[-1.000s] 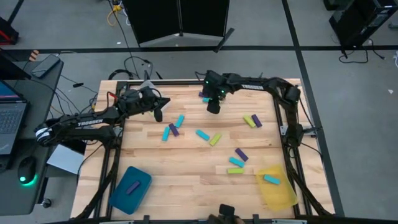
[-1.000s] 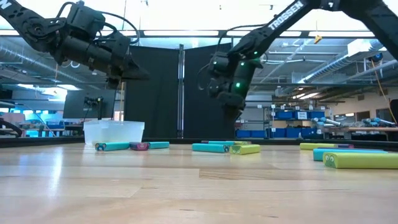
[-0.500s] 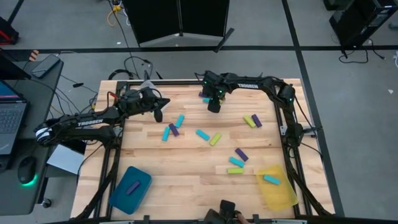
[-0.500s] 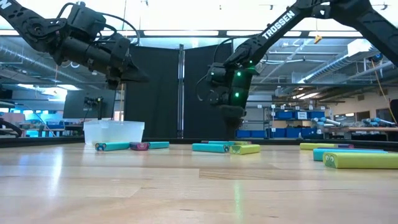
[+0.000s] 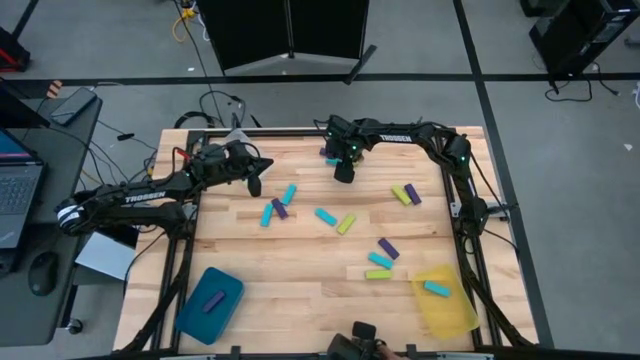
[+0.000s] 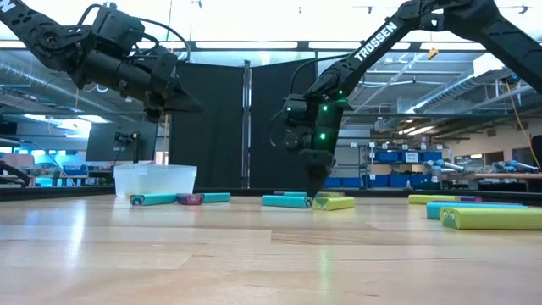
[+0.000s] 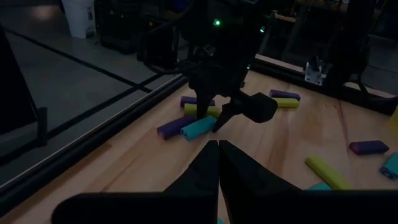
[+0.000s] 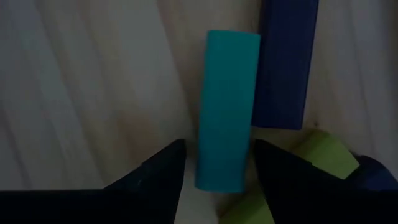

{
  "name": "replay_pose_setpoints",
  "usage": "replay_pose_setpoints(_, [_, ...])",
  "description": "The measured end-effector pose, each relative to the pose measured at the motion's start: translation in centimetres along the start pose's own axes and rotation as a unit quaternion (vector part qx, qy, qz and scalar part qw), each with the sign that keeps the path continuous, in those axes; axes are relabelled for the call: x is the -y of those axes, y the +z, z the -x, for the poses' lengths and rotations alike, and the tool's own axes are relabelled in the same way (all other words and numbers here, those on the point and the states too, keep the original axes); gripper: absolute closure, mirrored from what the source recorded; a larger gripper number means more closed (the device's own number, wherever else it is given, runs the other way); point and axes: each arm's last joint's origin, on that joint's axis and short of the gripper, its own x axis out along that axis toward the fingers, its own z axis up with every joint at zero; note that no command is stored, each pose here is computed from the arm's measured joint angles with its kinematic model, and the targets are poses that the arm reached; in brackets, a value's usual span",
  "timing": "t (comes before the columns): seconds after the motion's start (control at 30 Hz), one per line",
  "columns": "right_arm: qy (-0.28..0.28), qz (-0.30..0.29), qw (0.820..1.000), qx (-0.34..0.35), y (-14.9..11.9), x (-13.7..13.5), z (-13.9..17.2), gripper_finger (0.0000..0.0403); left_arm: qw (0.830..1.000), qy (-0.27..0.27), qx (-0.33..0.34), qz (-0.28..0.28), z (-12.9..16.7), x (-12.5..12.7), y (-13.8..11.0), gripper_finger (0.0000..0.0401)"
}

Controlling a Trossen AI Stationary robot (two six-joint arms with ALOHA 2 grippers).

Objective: Sort blocks
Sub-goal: Put the blue block into the yellow bin

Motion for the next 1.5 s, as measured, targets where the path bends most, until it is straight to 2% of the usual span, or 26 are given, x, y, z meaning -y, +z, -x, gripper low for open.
replay_pose_setpoints(0.23, [0.021,0.007,1.000,0.001,-0.1,-0.2,0.0,0.0291,1.000,0.000,0.000,0.000,0.0,0.0,0.0,0.0382])
replay_pose_setpoints(0.5, [0.051,0.017,0.998,-0.020,-0.6,-0.8,1.1,0.0291,1.000,0.000,0.000,0.000,0.0,0.0,0.0,0.0382])
replay_pose_setpoints(0.67, [0.056,-0.007,0.998,-0.011,-0.6,-2.4,5.5,0.0291,1.000,0.000,0.000,-0.001,0.0,0.0,0.0,0.0382])
replay_pose_setpoints(0.83, [0.076,-0.023,0.996,-0.030,-1.3,-6.4,9.8,0.0291,1.000,0.002,0.001,-0.016,0.0,0.0,0.0,0.0382])
replay_pose_setpoints(0.97, [0.086,-0.063,0.994,-0.040,-2.2,-10.1,13.2,0.0291,1.000,0.006,0.009,-0.019,0.0,0.0,0.2,0.0382])
replay_pose_setpoints(1.2, [0.102,-0.089,0.989,-0.057,-4.9,-16.8,18.3,0.0291,0.999,0.005,0.016,-0.028,0.0,0.0,0.3,0.0382])
replay_pose_setpoints(1.5, [0.052,-0.166,0.978,-0.115,-9.8,-22.4,21.9,0.0291,0.999,0.005,0.016,-0.028,0.0,0.0,0.3,0.0382])
